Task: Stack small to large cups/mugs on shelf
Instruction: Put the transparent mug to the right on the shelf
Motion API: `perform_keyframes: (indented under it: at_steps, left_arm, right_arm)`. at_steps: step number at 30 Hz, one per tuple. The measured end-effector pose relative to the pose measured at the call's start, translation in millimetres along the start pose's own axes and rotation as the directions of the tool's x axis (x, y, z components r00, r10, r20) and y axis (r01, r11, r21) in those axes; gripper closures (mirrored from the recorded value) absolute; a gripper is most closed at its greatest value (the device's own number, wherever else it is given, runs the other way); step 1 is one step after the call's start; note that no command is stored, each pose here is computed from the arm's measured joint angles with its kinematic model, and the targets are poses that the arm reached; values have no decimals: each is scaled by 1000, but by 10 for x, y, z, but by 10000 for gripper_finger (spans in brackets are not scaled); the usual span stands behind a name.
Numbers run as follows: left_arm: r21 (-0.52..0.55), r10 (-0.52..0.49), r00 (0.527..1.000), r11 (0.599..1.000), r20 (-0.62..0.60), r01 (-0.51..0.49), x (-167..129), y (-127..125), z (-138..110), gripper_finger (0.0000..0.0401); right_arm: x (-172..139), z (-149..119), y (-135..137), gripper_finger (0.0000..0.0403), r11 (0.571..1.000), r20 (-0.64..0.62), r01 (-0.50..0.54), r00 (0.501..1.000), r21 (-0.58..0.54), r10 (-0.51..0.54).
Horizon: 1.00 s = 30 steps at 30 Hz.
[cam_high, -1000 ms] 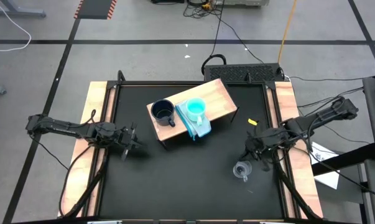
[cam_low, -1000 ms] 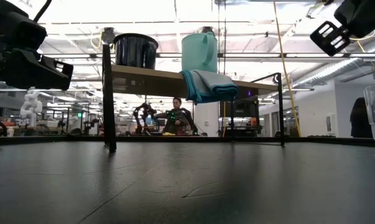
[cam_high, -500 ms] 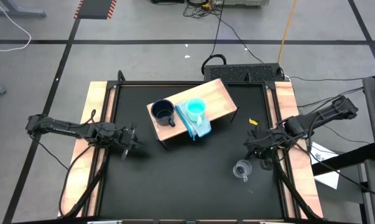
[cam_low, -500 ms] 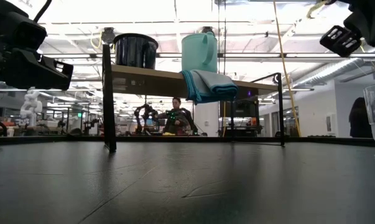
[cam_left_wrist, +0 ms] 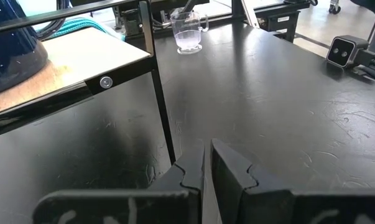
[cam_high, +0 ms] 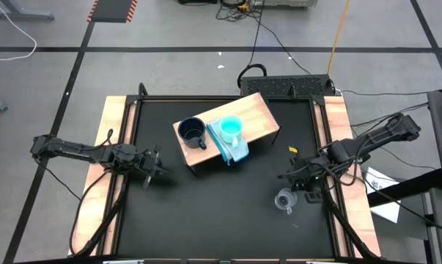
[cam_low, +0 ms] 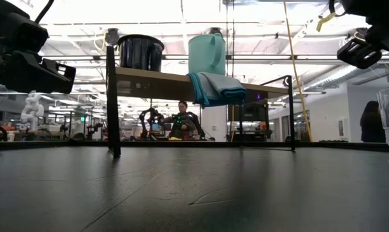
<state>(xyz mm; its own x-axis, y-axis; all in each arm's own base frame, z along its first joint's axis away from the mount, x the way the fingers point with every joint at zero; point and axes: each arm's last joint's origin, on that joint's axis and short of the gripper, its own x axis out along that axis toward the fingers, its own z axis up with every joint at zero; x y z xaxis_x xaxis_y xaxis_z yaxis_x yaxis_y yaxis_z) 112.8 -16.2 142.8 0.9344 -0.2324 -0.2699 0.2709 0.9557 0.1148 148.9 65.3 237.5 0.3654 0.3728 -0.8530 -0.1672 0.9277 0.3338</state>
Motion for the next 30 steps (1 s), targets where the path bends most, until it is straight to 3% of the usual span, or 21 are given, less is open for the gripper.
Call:
perform_keyframes:
  at_steps: [9,21,30]
  left_arm:
    - [0,0,1000,1000,0,0,0,0,0,370]
    - [0,0,1000,1000,-1,0,0,0,0,370]
    - [1,0,1000,1000,-1,0,0,0,-1,370]
  right_arm:
    - [13,13,-1,395,1000,3,1,1000,30,-1]
    - [35,21,-5,290,1000,-6,10,1000,10,-10]
    - [193,66,-45,260,996,-67,85,994,-14,-86]
